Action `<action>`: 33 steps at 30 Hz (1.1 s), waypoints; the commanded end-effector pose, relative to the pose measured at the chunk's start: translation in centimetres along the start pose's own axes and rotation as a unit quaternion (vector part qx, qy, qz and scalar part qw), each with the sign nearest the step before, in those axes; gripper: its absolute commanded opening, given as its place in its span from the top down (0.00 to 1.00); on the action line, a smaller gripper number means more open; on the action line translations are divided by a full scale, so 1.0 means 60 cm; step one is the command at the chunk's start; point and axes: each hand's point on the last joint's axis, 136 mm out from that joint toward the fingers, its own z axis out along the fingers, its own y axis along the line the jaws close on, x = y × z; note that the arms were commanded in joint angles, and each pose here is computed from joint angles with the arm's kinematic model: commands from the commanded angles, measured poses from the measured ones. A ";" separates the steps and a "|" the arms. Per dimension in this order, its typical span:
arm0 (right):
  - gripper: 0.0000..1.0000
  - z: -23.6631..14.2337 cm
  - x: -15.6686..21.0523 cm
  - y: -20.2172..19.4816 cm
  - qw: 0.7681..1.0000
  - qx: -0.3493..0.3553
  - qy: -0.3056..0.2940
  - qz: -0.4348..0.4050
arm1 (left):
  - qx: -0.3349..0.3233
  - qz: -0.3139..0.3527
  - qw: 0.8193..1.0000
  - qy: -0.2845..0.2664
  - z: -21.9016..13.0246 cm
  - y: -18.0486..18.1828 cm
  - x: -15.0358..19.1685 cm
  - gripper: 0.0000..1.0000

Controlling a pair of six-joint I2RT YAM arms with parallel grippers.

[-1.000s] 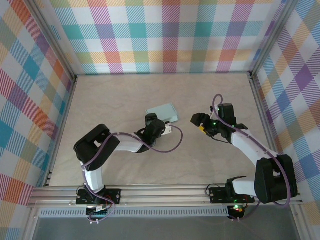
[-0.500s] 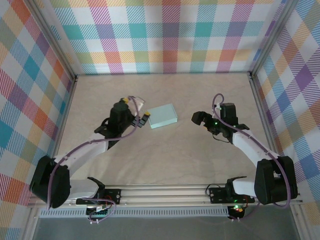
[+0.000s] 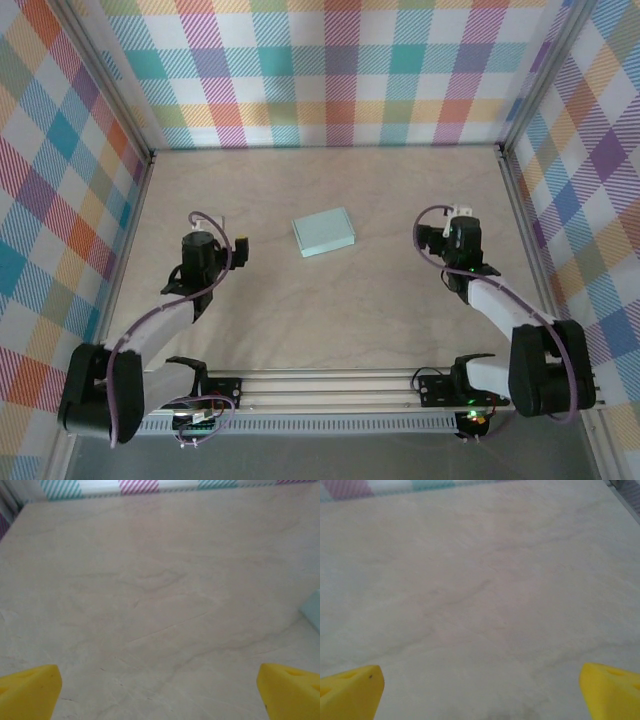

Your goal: Fold the paper box

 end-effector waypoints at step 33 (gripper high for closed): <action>0.00 0.065 0.006 0.001 0.996 -0.069 -0.063 -0.008 | 0.005 -0.053 0.998 -0.021 0.106 0.025 0.027 0.00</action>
